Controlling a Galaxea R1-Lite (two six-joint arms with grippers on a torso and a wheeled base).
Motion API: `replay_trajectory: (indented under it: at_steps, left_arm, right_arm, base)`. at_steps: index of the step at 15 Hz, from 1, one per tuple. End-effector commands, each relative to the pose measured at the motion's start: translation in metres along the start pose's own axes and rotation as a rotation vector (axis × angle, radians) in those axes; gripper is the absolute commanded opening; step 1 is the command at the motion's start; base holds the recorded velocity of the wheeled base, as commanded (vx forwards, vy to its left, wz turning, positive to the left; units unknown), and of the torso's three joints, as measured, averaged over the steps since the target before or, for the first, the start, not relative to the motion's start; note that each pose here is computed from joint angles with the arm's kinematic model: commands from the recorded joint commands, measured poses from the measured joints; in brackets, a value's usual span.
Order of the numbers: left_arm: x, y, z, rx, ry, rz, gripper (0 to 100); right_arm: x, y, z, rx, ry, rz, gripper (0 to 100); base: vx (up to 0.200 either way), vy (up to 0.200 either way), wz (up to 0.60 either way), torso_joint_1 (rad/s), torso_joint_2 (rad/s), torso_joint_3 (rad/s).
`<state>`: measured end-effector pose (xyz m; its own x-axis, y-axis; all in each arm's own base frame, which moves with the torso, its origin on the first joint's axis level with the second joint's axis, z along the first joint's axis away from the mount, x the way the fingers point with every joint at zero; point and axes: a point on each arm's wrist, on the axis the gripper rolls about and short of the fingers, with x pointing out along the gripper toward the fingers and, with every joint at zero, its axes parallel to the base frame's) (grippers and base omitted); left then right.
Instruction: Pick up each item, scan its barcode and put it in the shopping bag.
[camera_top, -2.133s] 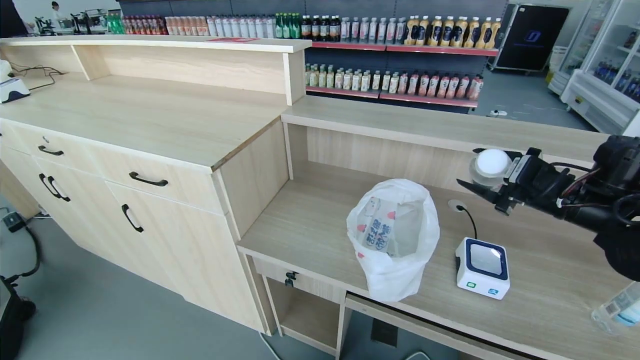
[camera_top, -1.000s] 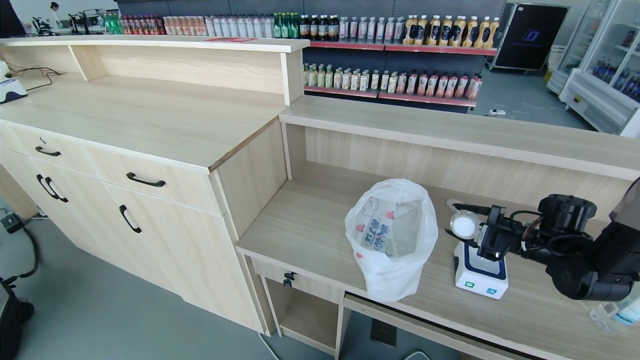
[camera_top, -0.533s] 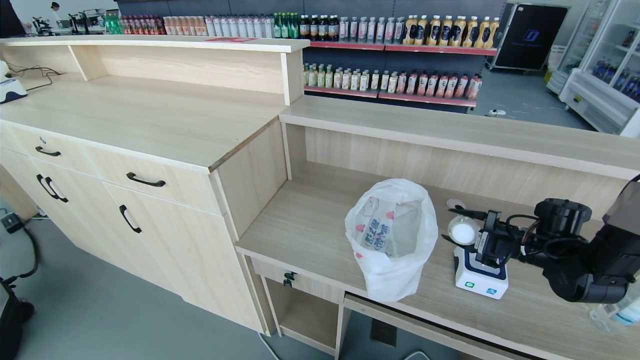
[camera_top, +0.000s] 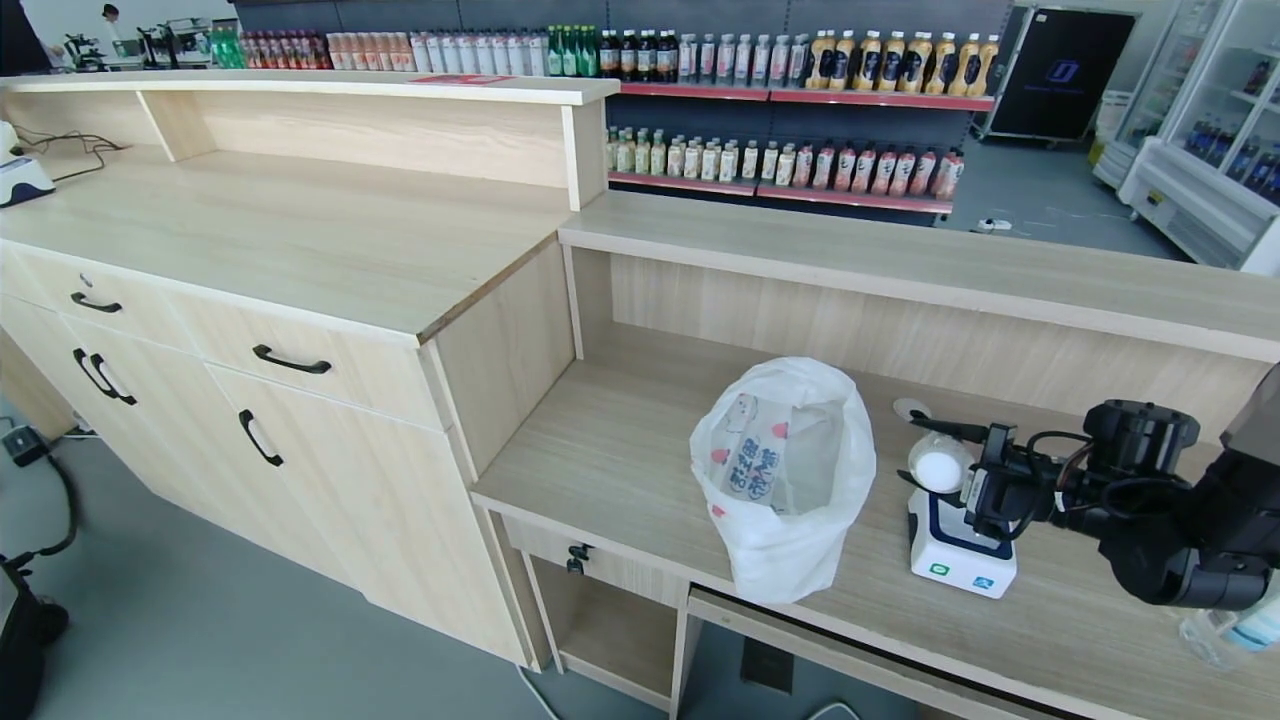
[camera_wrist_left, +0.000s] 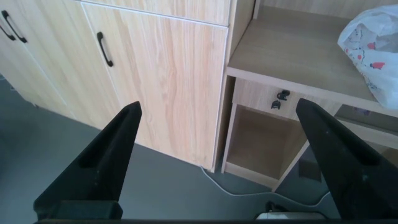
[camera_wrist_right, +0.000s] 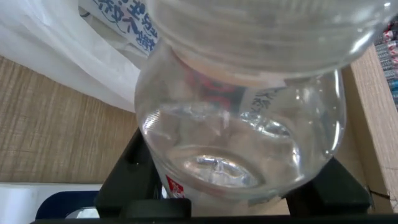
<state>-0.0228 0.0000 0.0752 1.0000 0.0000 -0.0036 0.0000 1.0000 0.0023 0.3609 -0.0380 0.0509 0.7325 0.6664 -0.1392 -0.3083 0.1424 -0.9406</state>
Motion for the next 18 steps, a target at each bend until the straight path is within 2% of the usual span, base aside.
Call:
replay_trajectory:
  at_steps: [1,11,18]
  left_arm:
    - [0.0,0.0,0.0,0.001,-0.001,0.0,100]
    - [0.0,0.0,0.0,0.001,-0.001,0.0,100]
    - [0.0,0.0,0.0,0.001,-0.001,0.0,100]
  right_arm:
    - [-0.004,0.0,0.002,0.008,0.006,0.005,0]
    - [-0.01,0.002,0.0,0.008,0.021,0.036,0]
    - [-0.022,-0.014,0.007,-0.018,0.04,0.029,0]
  base:
    - [0.0,0.0,0.0,0.0,0.0,0.0]
    - [0.0,0.0,0.0,0.0,0.0,0.0]
    - [0.0,0.0,0.0,0.0,0.0,0.0]
